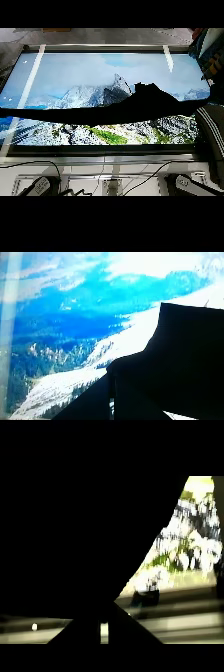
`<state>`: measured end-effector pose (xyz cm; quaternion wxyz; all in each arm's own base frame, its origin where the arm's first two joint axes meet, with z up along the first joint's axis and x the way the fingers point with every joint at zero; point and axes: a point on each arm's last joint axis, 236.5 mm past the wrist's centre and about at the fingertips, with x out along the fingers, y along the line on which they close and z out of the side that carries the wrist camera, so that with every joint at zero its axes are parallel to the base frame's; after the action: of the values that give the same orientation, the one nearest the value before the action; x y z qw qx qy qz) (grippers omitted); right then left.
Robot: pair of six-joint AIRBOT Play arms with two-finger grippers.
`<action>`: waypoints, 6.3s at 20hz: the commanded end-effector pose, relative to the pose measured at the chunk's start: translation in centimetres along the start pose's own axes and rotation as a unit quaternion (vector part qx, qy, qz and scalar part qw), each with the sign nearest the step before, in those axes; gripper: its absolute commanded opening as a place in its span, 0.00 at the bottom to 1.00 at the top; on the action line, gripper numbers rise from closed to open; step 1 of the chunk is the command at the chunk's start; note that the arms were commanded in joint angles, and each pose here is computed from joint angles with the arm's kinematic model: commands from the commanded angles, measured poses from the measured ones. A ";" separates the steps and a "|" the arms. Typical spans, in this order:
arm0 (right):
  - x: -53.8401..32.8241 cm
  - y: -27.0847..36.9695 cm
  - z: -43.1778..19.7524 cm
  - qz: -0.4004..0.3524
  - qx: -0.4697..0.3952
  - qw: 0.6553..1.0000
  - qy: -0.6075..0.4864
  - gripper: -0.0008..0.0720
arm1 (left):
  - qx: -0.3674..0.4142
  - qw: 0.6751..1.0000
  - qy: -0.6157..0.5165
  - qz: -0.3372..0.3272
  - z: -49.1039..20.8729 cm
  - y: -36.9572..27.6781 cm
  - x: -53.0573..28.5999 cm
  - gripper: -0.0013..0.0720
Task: Fold the clothes and pants, and hang the long-sleeved shirts on hangers.
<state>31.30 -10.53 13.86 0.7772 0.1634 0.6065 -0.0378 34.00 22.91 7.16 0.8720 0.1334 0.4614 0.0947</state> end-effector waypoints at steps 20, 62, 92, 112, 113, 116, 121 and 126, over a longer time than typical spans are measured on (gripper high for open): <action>5.6 -1.9 -16.2 -0.029 0.016 0.978 0.208 0.04 | 0.223 0.950 0.204 -0.075 -13.4 -2.7 2.6 0.03; 23.2 22.6 4.7 0.130 -0.178 0.971 -0.091 0.85 | 0.055 0.916 -0.155 -0.365 9.6 -44.7 -3.3 0.57; 8.4 31.9 17.2 0.187 -0.185 0.935 -0.236 0.04 | 0.065 0.911 -0.163 -0.373 9.6 -45.6 -4.4 0.57; 7.3 31.1 1.3 0.196 -0.406 0.893 -0.005 0.04 | -0.138 0.912 -0.170 -0.347 14.4 -44.1 -0.2 0.57; 6.8 30.2 0.4 0.188 -0.405 0.895 -0.002 0.04 | -0.138 0.912 -0.170 -0.348 14.4 -44.2 -0.2 0.57; 6.6 27.9 -3.6 0.184 -0.384 0.905 0.007 0.04 | -0.123 0.908 -0.144 -0.373 13.2 -45.5 -0.7 0.57; 9.4 23.1 -13.7 0.201 -0.309 0.929 0.017 0.04 | -0.043 0.878 -0.027 -0.475 6.5 -51.6 -3.6 0.69; 13.2 19.2 -19.1 0.188 -0.219 0.957 0.032 0.59 | -0.005 0.871 -0.006 -0.491 3.8 -55.5 -4.6 0.99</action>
<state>24.32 15.87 4.20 0.7649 0.0618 0.5753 0.2832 38.87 -29.56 -4.03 0.8278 -0.1239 0.4433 -0.3208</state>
